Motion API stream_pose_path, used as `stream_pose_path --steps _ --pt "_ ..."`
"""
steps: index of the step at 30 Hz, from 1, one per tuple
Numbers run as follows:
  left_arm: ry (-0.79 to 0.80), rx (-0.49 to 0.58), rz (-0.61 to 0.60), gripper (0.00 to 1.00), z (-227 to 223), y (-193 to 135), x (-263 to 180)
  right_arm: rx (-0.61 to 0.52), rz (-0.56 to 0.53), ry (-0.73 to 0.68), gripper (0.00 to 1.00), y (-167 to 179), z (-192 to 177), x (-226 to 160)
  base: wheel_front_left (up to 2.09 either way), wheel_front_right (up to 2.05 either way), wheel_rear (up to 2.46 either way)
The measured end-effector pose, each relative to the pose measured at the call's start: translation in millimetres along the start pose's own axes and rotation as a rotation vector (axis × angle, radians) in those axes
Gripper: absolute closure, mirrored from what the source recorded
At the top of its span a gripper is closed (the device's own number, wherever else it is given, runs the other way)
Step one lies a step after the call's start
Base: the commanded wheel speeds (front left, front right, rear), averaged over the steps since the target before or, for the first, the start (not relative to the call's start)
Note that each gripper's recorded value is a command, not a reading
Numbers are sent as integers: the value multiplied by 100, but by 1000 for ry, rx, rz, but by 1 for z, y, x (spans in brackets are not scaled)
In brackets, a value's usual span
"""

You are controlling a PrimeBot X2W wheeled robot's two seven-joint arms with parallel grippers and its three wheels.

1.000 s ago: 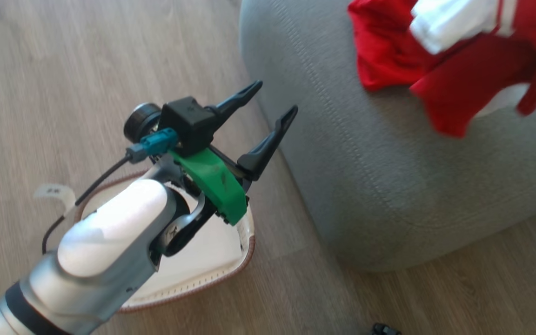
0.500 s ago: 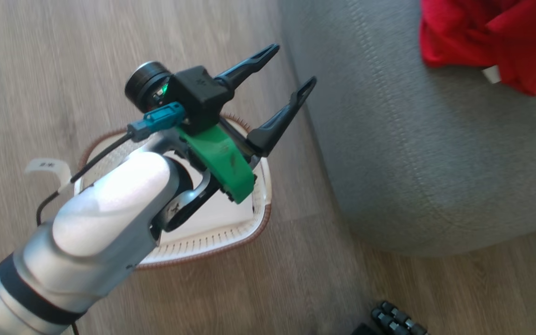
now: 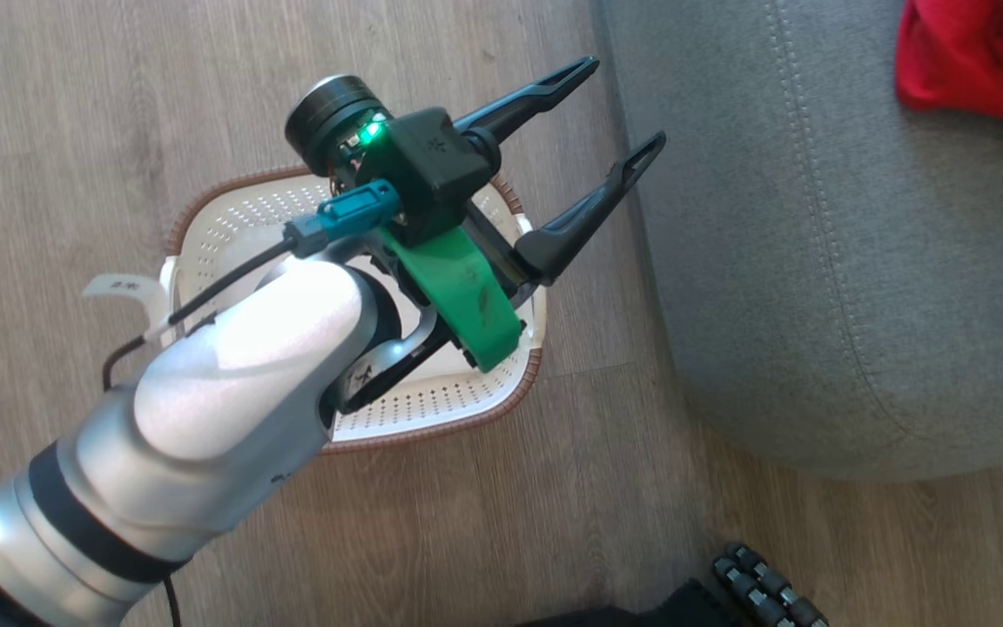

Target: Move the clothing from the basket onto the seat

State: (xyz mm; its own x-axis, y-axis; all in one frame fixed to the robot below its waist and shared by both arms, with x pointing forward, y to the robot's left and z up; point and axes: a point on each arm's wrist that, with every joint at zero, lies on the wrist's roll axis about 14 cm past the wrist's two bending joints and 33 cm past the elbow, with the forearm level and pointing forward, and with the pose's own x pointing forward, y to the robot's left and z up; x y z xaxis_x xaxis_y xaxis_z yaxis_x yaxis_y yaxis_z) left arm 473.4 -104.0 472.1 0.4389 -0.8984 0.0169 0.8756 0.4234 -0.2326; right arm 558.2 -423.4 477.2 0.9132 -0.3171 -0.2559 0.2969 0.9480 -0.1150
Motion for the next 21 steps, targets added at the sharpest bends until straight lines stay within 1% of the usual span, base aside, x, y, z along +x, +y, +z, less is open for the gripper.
stream_pose_path --steps 1,2,3,12,21 --pt "3 -1 4 0 -1 1 -1 18 -5 46 87 0 -11 1 0 0 0" --pt "4 -1 7 0 -2 3 -1 30 -10 116 35 0 -27 0 0 0 0" --pt "8 -1 16 0 -4 6 -2 29 -3 191 0 4 -43 -1 0 0 0" --pt "1 19 27 0 1 6 -1 35 16 190 0 6 -34 -8 0 0 0" --pt "-25 59 22 0 21 -7 0 30 56 106 0 6 7 -30 0 0 0"
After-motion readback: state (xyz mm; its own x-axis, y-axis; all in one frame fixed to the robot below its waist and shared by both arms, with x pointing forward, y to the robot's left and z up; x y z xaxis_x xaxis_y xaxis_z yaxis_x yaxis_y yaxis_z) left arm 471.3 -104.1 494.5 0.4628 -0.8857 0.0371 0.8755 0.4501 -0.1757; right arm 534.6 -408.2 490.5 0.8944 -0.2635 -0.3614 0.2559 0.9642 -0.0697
